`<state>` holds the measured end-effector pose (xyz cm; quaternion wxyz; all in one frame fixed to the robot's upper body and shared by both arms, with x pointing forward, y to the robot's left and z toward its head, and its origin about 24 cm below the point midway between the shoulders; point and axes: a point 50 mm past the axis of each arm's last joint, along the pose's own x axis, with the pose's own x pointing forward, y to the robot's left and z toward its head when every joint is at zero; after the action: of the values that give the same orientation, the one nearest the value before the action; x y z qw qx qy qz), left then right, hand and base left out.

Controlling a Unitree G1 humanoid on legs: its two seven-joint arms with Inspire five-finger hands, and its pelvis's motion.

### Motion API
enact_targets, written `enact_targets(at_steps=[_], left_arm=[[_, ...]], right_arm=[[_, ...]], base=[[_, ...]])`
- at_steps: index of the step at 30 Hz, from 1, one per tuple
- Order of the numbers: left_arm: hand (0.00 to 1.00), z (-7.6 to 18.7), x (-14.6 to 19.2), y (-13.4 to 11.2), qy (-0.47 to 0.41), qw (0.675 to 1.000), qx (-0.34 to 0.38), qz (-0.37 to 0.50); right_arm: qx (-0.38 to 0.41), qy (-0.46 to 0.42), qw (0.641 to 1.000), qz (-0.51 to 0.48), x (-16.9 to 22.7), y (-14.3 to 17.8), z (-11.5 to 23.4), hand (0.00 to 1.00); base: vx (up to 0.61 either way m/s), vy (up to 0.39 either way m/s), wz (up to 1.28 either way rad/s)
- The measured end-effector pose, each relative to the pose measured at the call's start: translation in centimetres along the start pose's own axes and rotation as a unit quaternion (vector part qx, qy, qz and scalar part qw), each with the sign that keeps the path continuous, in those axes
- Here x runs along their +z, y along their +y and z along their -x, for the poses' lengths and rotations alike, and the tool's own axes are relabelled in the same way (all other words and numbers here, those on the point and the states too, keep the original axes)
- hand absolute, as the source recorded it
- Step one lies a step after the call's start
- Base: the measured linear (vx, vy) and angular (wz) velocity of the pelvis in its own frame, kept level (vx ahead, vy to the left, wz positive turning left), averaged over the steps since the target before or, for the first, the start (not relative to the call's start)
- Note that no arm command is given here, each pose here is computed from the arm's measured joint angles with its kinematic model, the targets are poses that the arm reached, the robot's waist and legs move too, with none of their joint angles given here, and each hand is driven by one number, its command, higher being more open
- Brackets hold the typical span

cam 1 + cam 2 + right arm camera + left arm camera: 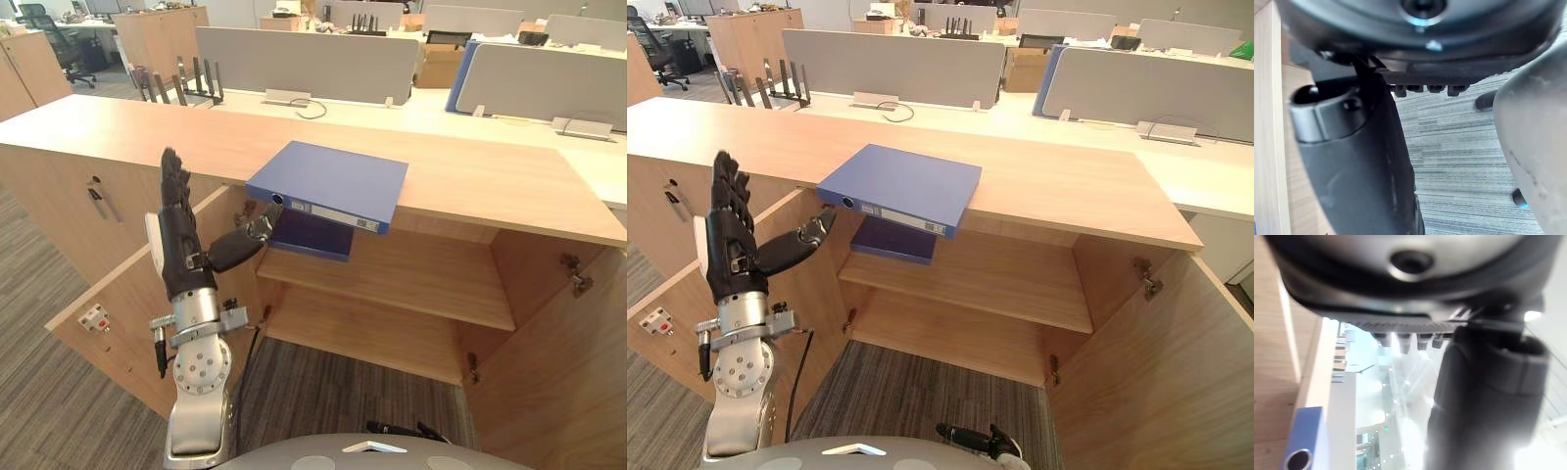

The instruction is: Walk over to the cabinet, pick up the folder, carry it to the office cabinet, place the folder inside the office cabinet, then close the office cabinet door

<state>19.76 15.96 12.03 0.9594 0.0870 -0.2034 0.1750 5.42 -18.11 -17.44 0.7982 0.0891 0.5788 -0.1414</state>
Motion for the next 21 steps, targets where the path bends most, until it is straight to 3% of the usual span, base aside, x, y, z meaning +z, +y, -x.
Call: enact_targets(at_steps=[8, 16, 21], left_arm=[[1.00, -1.8, 1.8, -2.2, -0.120, 0.984, -0.080, -0.103], [1.00, -3.6, 0.1, -3.9, -0.130, 0.969, -0.138, -0.158], [1.00, -3.9, -2.7, -4.4, -0.101, 0.952, -0.198, -0.211]], right_arm=[[-0.002, 0.004, 1.000, -0.014, 0.0, -0.1, 0.0, 1.00], [-0.014, 0.000, 0.999, -0.033, 0.2, -0.8, -0.1, 1.00], [-0.016, -0.003, 0.999, -0.031, 0.7, -1.1, -0.2, 1.00]], base=[[-0.01, 0.000, -0.12], [-0.04, 0.014, -0.05], [-0.04, -0.007, 0.02]])
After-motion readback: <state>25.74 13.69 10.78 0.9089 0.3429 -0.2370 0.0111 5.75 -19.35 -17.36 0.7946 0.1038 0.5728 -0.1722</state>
